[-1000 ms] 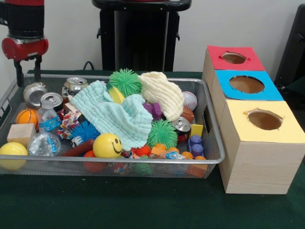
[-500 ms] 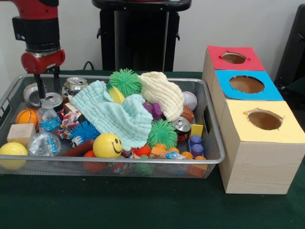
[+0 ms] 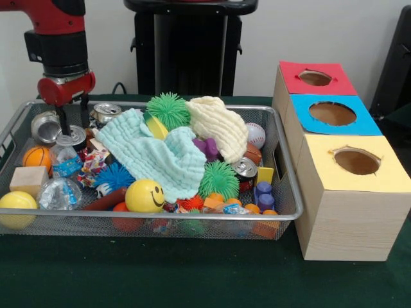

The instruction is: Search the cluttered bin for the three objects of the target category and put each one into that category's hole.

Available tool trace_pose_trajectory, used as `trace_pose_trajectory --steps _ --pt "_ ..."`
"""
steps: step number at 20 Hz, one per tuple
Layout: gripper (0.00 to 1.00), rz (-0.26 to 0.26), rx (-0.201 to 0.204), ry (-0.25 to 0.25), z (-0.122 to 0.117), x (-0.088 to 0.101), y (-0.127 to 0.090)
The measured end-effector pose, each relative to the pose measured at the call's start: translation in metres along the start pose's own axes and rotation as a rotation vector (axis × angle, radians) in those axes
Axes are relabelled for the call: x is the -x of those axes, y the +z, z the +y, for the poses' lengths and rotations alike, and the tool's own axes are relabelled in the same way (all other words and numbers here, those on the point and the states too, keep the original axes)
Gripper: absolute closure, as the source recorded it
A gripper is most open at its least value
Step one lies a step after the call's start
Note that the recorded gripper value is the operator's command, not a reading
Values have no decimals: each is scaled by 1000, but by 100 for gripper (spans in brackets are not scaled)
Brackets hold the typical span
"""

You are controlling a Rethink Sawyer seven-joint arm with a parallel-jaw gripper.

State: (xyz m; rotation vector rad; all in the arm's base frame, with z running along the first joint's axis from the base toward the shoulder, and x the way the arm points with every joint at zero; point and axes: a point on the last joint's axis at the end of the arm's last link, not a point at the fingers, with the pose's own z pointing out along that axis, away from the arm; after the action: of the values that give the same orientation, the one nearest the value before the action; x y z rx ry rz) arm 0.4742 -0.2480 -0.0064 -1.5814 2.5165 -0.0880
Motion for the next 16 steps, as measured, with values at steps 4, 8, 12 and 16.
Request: trace_pose_trajectory --steps 4,8,12,16 --pt "0 5 -8 -24 -3 5 1" --pt "0 10 -16 -39 -7 9 1" --pt "0 12 -19 -46 -9 12 1" --pt "0 22 -33 -55 -14 12 -5"
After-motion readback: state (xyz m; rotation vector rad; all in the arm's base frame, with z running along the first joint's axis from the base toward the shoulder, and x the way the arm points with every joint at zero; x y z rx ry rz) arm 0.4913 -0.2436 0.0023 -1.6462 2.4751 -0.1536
